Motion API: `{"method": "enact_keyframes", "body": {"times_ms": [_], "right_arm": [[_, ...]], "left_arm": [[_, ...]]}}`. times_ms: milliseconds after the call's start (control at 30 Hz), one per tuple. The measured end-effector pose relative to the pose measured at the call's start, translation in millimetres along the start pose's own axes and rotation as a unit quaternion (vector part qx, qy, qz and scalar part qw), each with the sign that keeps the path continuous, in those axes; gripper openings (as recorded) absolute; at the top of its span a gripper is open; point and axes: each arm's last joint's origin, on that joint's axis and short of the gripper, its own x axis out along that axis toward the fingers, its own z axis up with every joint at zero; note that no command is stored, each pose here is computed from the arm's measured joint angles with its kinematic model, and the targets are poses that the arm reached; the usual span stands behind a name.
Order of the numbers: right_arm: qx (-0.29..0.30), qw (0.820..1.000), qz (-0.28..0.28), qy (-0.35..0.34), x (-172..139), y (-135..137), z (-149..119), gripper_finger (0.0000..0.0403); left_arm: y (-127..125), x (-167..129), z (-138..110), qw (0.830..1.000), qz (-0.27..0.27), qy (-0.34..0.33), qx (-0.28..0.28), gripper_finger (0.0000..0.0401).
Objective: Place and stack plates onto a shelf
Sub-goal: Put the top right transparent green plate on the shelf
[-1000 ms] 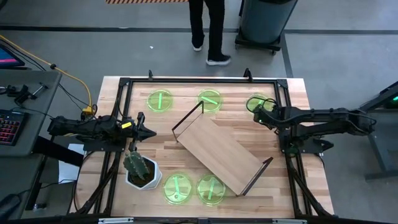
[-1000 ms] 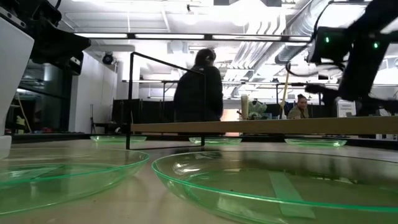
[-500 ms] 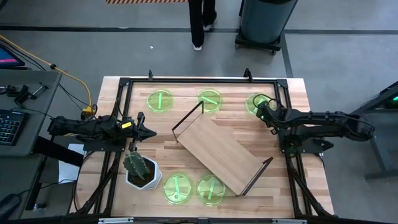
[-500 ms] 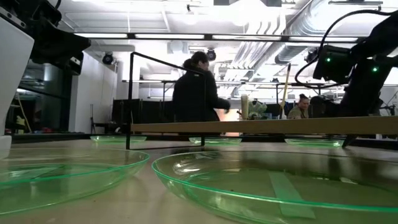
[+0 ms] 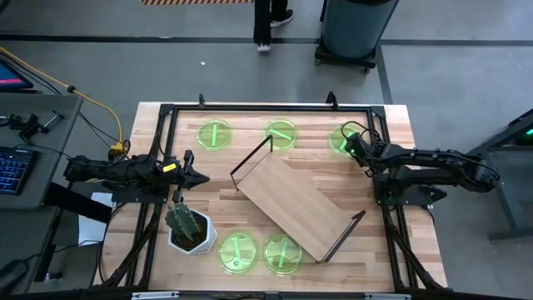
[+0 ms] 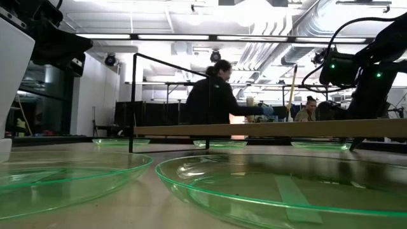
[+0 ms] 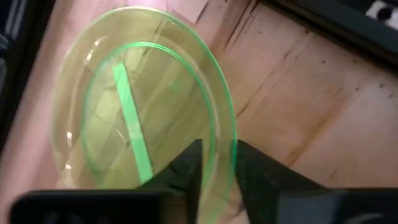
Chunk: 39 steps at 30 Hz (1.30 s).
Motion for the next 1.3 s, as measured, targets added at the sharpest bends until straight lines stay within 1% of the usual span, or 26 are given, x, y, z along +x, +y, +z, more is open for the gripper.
{"method": "enact_keyframes", "body": {"times_ms": [67, 100, 200, 267, 400, 467, 567, 700, 767, 800, 867, 933, 1000, 1133, 1300], "right_arm": [[-0.021, 1.000, -0.002, 0.003, 0, 0, 0, 0.0026], [-0.026, 1.000, -0.002, 0.003, 0, 0, 0, 0.0014], [-0.037, 0.999, 0.003, 0.008, -3, 2, 0, 0.0014], [-0.053, 0.998, 0.013, 0.012, -7, 7, 1, 0.0006], [-0.080, 0.995, 0.066, 0.004, -27, 33, 2, 0.0002], [-0.111, 0.990, 0.084, -0.003, -38, 45, 4, 0.0001], [-0.168, 0.978, 0.125, -0.003, -62, 69, 7, 0.0000], [-0.278, 0.947, 0.160, 0.022, -95, 95, 11, 0.0000], [-0.335, 0.924, 0.178, 0.048, -111, 105, 13, 0.0000], [-0.366, 0.909, 0.188, 0.069, -118, 108, 13, 0.0000], [-0.432, 0.868, 0.215, 0.118, -133, 114, 13, 0.0000], [-0.482, 0.822, 0.246, 0.176, -146, 116, 10, 0.0000], [-0.514, 0.784, 0.262, 0.227, -157, 114, 5, 0.0000], [-0.554, 0.723, 0.282, 0.302, -169, 103, -14, 0.0000], [-0.613, 0.639, 0.275, 0.375, -180, 85, -48, 0.0000]], "left_arm": [[0, 0, 0, 1.000, 0.000, 0.000, 0.000, 0.0001], [0, 0, 0, 1.000, 0.000, 0.000, 0.000, 0.0001], [0, 0, 0, 1.000, 0.000, 0.000, 0.000, 0.0001], [0, 0, 0, 1.000, 0.000, 0.000, 0.000, 0.0001], [0, 0, 0, 1.000, 0.000, 0.000, 0.000, 0.0001], [0, 0, 0, 1.000, 0.000, 0.000, 0.000, 0.0001], [0, 0, 0, 1.000, 0.000, 0.000, 0.000, 0.0001], [0, 0, 0, 1.000, 0.000, 0.000, 0.000, 0.0001], [0, 0, 0, 1.000, 0.000, 0.000, 0.000, 0.0001], [0, 0, 0, 1.000, 0.000, 0.000, 0.000, 0.0001], [0, 0, 0, 1.000, 0.000, 0.000, 0.000, 0.0001], [0, 0, 0, 1.000, 0.000, 0.000, 0.000, 0.0001], [0, 0, 0, 1.000, 0.000, 0.000, 0.000, 0.0001], [0, 0, 0, 1.000, 0.000, 0.000, 0.000, 0.0001], [0, 0, 0, 1.000, 0.000, 0.000, 0.000, 0.0001]]}}
